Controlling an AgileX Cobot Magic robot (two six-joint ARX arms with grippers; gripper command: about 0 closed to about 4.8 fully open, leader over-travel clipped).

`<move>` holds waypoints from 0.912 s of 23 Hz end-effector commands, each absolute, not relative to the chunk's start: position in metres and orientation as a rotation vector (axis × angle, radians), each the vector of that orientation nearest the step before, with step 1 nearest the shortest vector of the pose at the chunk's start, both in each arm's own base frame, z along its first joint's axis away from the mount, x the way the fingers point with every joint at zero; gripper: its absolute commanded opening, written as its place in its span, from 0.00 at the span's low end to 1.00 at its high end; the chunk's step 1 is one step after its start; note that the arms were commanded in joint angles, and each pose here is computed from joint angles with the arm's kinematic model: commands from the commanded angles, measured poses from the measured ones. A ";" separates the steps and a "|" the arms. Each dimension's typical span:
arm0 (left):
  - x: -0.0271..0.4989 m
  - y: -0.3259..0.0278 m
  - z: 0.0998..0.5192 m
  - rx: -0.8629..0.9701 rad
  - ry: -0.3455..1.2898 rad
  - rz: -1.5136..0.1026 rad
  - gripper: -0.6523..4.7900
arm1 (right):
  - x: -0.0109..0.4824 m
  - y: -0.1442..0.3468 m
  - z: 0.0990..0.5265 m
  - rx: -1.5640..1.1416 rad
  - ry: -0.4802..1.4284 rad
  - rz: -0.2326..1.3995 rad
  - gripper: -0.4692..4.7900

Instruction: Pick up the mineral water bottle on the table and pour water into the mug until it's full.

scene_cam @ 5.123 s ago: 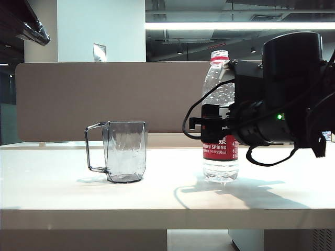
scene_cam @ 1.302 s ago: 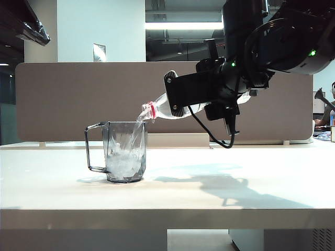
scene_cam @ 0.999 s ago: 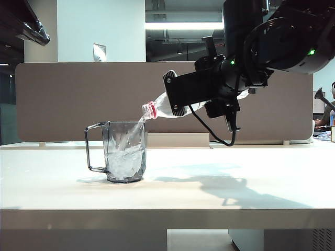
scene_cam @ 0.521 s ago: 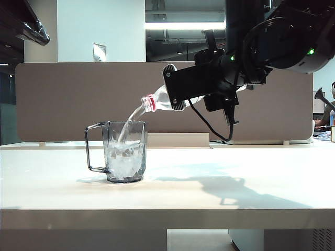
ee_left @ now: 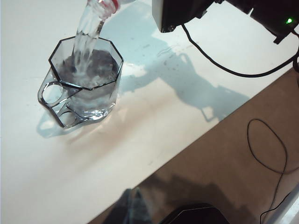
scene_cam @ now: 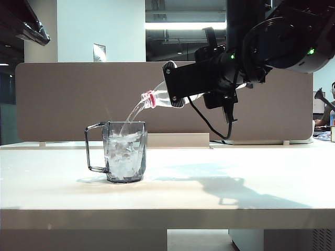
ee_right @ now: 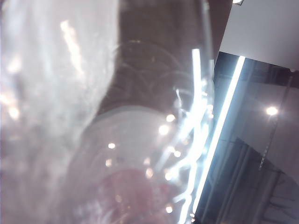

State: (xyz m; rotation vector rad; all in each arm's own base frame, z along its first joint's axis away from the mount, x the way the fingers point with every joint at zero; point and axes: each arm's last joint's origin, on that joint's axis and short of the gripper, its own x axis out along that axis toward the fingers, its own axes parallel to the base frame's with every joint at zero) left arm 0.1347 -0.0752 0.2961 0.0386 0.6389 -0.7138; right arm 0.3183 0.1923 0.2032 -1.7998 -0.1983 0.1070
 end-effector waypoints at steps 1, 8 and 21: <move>0.134 -0.075 0.298 0.038 0.627 -0.721 0.11 | 0.318 0.193 0.214 -1.764 -0.253 0.068 0.47; 0.134 -0.075 0.298 0.038 0.626 -0.721 0.11 | 0.317 0.193 0.210 -1.551 -0.207 0.121 0.47; 0.134 -0.075 0.298 0.038 0.627 -0.721 0.11 | 0.314 0.195 0.198 -0.398 -0.022 0.264 0.47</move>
